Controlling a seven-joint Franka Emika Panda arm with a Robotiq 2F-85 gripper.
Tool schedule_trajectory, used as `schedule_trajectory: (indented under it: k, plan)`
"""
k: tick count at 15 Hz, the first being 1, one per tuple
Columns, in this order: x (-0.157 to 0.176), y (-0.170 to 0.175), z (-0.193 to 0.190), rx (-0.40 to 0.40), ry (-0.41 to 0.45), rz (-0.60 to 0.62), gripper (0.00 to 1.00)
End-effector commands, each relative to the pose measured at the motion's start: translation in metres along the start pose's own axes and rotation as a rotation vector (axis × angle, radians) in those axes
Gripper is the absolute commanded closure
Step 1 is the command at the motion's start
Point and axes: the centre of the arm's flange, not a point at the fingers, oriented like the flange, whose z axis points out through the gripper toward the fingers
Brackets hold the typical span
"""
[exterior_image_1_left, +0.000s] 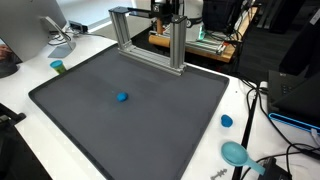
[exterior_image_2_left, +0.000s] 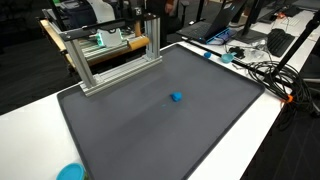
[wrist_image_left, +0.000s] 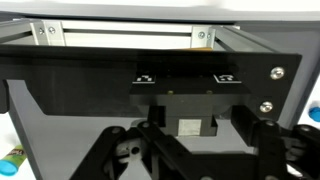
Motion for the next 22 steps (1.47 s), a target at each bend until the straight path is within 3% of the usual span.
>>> schedule_trajectory:
  k: [1,5,10,11,12,15,22]
  plan:
    - [-0.008,0.003,0.008,-0.023,0.0,-0.028,0.23]
    - [-0.012,0.002,0.013,-0.029,-0.006,-0.038,0.35]
    - [-0.013,0.003,0.015,-0.038,-0.003,-0.046,0.38]
    - [-0.013,0.003,0.016,-0.04,-0.004,-0.047,0.54]
    - [-0.013,0.003,0.016,-0.04,-0.004,-0.047,0.63]
    - [-0.011,0.002,0.015,-0.044,0.002,-0.045,0.78]
    - [0.012,-0.003,0.009,-0.038,0.045,0.012,0.78]
